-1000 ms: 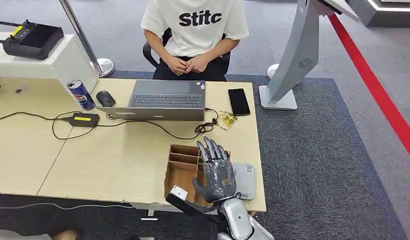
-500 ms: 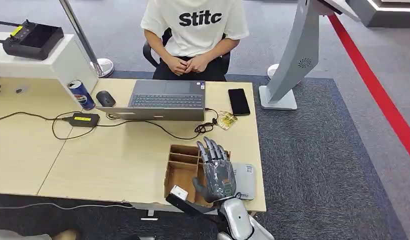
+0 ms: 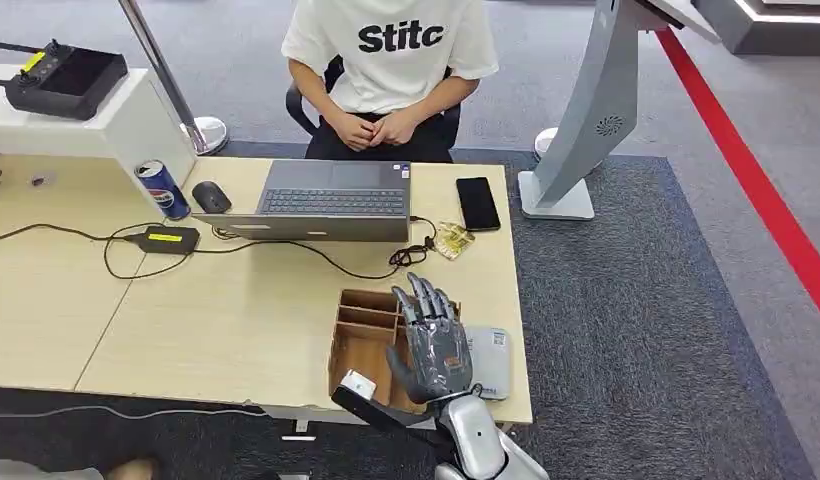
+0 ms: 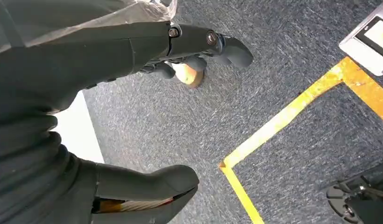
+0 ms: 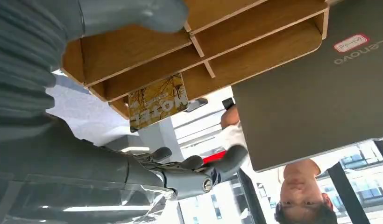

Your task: Pass the card to the sensor for recognition and then transmit it.

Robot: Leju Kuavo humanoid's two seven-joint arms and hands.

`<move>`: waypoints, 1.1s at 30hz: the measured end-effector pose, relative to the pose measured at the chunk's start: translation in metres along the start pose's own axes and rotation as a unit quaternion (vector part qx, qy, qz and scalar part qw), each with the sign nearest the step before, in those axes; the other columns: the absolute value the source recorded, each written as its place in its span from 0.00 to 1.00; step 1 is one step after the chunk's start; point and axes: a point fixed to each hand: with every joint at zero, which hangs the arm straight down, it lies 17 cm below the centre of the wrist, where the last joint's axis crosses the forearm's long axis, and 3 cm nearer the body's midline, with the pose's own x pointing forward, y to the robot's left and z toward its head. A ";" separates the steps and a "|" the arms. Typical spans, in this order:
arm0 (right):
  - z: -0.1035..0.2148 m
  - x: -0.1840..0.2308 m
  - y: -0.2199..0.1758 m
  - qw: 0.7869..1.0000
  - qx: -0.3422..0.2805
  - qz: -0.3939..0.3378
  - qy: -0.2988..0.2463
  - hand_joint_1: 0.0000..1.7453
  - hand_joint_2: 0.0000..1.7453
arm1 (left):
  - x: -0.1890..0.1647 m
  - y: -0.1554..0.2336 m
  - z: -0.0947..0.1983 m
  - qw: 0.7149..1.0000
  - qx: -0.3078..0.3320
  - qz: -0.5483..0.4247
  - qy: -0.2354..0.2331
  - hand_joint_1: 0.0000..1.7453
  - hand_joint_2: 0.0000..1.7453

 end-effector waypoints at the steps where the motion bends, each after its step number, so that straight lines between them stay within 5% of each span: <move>1: 0.000 0.000 0.000 1.000 0.000 0.000 0.000 0.25 1.00 | 0.000 0.000 0.000 1.000 0.000 0.001 0.000 0.00 1.00; 33: 0.001 -0.016 0.002 1.000 0.005 0.014 0.014 0.36 1.00 | 0.000 0.001 0.000 1.000 0.000 0.004 0.000 0.00 1.00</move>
